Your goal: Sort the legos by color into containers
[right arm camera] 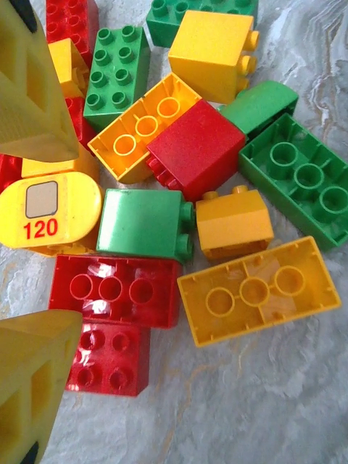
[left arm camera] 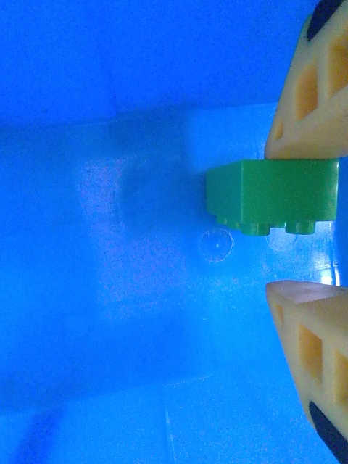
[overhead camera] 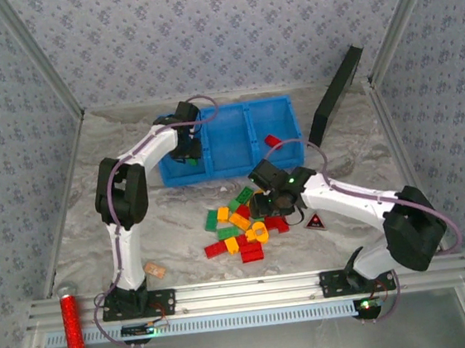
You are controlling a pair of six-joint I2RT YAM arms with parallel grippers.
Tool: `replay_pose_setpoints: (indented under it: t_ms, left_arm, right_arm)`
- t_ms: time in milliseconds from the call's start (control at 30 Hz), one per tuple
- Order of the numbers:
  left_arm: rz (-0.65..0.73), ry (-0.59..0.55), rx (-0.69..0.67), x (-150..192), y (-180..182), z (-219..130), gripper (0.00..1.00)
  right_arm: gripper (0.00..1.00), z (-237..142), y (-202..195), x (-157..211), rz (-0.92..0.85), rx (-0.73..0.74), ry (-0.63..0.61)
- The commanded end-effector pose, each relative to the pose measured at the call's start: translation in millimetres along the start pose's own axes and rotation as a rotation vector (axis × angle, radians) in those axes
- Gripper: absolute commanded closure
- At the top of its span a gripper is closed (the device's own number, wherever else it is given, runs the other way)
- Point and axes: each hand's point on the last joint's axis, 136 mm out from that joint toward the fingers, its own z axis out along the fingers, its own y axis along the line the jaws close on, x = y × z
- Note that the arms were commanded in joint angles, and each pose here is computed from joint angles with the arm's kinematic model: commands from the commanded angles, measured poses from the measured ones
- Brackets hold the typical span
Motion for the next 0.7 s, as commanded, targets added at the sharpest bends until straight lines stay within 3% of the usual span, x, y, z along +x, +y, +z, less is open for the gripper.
replay_pose_setpoints:
  t_ms: [0,500,667]
  left_arm:
    - [-0.018,-0.076,0.051,-17.4,-1.6,-33.7,0.51]
    - [-0.018,-0.166,0.127,-18.8,-0.1,-97.3,0.41]
    - [-0.027,-0.173,0.137,-9.2,3.0,-107.5,0.41]
  right_arm:
    - [0.42,9.7,5.3,5.5,-0.004,0.006,0.025]
    - [0.44,47.5,14.0,8.8,-0.075,0.066,0.089]
    - [0.53,54.9,15.1,7.8,-0.098,0.088,0.101]
